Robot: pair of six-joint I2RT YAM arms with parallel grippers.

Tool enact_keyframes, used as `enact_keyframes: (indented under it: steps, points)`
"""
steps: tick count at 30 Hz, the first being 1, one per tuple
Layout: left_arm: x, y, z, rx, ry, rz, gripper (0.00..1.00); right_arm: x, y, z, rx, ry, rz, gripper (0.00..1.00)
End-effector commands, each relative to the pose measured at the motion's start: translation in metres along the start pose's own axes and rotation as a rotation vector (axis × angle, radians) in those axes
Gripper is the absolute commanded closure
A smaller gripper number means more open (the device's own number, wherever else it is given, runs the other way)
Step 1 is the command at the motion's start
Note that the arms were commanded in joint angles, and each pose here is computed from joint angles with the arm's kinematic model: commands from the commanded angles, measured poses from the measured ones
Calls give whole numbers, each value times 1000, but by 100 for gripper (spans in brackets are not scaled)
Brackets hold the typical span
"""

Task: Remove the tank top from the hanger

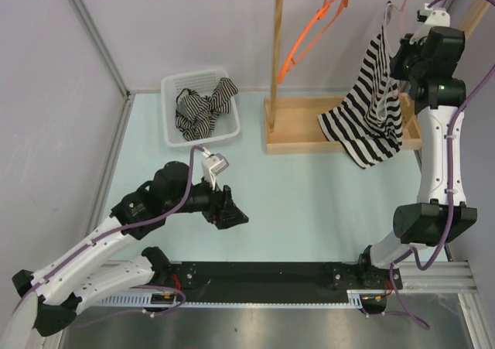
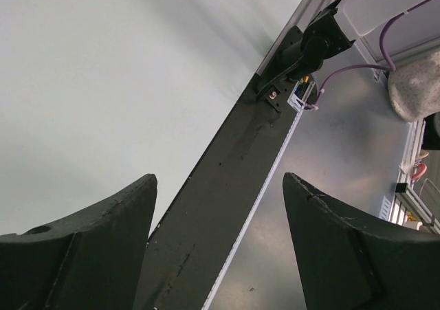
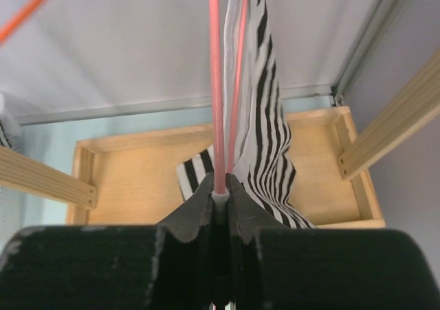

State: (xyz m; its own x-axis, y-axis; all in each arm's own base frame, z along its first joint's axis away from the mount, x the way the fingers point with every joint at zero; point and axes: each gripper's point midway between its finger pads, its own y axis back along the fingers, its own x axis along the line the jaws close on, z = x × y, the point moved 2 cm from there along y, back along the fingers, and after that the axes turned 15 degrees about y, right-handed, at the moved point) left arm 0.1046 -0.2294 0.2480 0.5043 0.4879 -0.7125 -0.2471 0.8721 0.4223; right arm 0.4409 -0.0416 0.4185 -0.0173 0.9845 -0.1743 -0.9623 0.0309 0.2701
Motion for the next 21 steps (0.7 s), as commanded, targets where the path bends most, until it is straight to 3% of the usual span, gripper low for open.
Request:
enact_keyframes:
  steps: [1,12,16,21]
  points:
    - [-15,-2,16,-43,-3,-40,21,3,58,70,-192,-17,-96,100]
    - [-16,-13,27,-64,15,-43,22,20,113,54,-206,-123,-172,100]
    - [-18,-20,32,-63,19,-49,22,26,138,19,-163,-163,-169,100]
    - [-25,-26,43,-82,19,-74,20,65,164,-46,-38,-243,-22,100]
